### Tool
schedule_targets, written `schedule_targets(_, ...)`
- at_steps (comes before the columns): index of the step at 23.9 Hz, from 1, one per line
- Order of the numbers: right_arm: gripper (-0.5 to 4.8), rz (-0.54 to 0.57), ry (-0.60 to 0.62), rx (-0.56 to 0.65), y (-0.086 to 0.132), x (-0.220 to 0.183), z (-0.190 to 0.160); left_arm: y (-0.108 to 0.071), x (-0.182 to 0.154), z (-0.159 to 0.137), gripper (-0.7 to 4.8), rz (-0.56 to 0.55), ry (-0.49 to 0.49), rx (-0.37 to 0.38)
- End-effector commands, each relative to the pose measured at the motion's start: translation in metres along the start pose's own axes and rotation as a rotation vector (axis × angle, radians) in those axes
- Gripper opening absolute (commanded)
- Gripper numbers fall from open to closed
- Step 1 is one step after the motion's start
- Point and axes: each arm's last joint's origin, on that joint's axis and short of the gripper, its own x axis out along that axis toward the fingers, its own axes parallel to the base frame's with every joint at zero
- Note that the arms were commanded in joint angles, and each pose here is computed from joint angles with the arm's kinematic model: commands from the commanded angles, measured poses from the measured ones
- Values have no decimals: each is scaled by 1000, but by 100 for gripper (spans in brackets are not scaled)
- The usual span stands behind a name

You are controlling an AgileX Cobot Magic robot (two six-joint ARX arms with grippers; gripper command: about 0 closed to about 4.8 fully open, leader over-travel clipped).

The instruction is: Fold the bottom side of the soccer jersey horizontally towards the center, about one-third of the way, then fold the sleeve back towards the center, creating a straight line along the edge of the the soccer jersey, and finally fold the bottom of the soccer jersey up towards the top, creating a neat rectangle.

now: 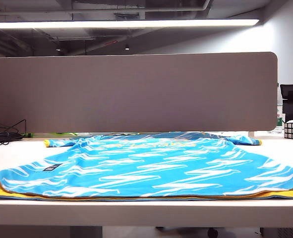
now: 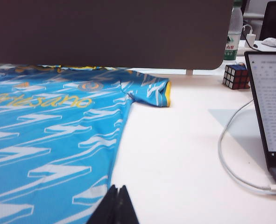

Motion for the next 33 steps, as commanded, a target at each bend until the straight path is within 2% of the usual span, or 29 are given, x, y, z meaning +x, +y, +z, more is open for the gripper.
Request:
schedule_targets(1, -8, -1, 9, -3, 0, 0, -2, 0, 0, 0, -5, 5, 3, 1)
schedule_targets(9, -8, -1, 7, -3, 0, 0, -2, 0, 0, -3, -5, 5, 27, -4)
schedule_targets(11, -8, 7, -8, 32, 0, 0, -1, 0, 0, -1, -5, 3, 15, -13)
schedule_targets(12, -8, 20, -21, 79, 1, 0, 1, 0, 0, 1, -5, 1, -3, -41)
schedule_targets(13, -8, 46, -43, 153, 1, 0, 4, 0, 0, 5, -5, -2, -40, -107)
schedule_targets(15, -9, 105, -89, 278, 2, -1, 12, 0, -1, 15, -5, -13, -123, -270)
schedule_targets(17, -9, 128, -101, 333, 3, -3, 20, 1, -3, 26, -5, 19, -145, -417)
schedule_targets(18, -9, 124, -72, 354, 3, -7, 31, 2, -5, 40, -5, 97, -98, -478)
schedule_targets(20, -9, 104, 0, 349, 2, -11, 48, 2, -4, 58, -5, 125, -8, -448)
schedule_targets(24, -9, 49, 158, 305, 0, -5, 74, 4, 19, 82, -5, 64, 149, -406)
schedule_targets(26, -9, 23, 332, 271, -1, 9, 91, 8, 47, 89, -5, 30, 307, -402)
schedule_targets(27, -9, 14, 442, 241, -2, 20, 99, 11, 68, 89, -5, -18, 413, -429)
schedule_targets(31, -8, 27, 645, 170, -5, 51, 107, 21, 104, 76, -5, -134, 573, -520)
schedule_targets(32, -3, 33, 718, 148, -8, 64, 107, 30, 117, 64, -5, -158, 650, -562)
schedule_targets(33, 14, 49, 763, 144, -9, 72, 104, 34, 121, 56, -5, -173, 685, -574)
